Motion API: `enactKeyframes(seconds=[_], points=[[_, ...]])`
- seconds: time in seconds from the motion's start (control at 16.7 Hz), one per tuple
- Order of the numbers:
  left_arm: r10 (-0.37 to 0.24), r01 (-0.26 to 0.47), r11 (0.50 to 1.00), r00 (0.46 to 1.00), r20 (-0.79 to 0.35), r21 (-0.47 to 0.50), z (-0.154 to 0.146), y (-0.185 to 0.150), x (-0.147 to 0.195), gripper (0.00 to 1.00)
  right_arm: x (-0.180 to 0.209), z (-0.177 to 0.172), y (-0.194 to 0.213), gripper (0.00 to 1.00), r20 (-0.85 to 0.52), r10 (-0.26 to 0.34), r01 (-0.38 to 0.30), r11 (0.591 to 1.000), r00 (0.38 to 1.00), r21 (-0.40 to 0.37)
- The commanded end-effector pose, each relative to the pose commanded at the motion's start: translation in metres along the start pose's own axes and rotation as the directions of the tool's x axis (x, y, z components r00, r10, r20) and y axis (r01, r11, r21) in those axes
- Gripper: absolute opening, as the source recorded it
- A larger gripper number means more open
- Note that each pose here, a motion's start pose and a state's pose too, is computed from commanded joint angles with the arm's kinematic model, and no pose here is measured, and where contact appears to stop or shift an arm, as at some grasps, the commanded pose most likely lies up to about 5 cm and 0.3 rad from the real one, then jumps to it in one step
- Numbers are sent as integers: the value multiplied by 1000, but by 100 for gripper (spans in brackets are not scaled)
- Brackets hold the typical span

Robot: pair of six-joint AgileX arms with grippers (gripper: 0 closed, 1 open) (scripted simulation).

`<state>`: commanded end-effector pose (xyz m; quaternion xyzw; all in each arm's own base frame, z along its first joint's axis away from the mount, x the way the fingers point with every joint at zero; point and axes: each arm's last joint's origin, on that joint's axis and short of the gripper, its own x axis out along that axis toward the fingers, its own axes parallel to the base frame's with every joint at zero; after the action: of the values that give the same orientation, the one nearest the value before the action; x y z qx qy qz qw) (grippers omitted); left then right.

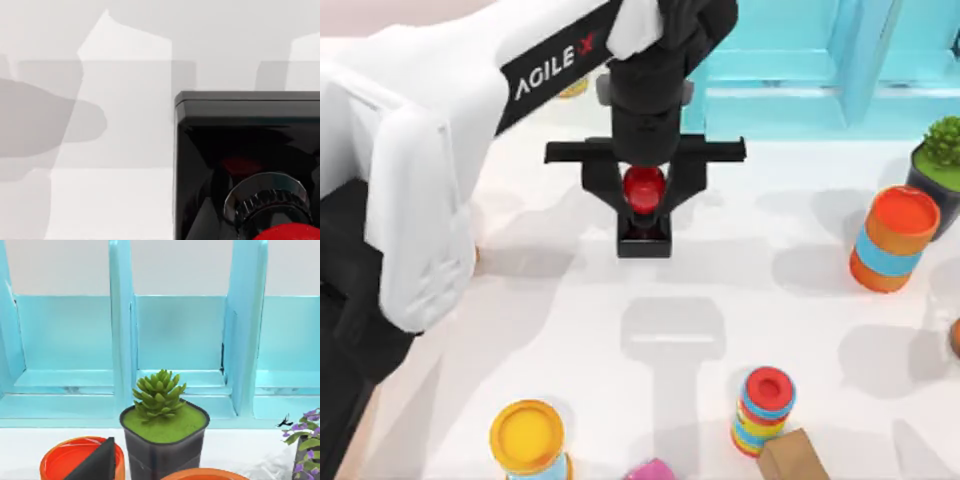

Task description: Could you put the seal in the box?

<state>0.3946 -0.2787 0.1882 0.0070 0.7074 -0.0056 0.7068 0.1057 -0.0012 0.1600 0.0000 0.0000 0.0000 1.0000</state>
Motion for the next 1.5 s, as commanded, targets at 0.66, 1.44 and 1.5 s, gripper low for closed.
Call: enactKeyframes(seconds=[0.66, 1.44, 1.5], points=[[-1, 1, 1000, 1000, -1, 3, -7, 5, -60, 0, 0, 0, 0, 100, 0, 0, 0, 1000, 1000, 0], [-9, -2, 992, 997, 82, 123, -14, 208, -136, 0, 0, 0, 0, 100, 0, 0, 0, 1000, 1000, 0], [0, -9, 993, 997, 76, 120, -20, 234, -135, 0, 0, 0, 0, 100, 0, 0, 0, 1000, 1000, 0]])
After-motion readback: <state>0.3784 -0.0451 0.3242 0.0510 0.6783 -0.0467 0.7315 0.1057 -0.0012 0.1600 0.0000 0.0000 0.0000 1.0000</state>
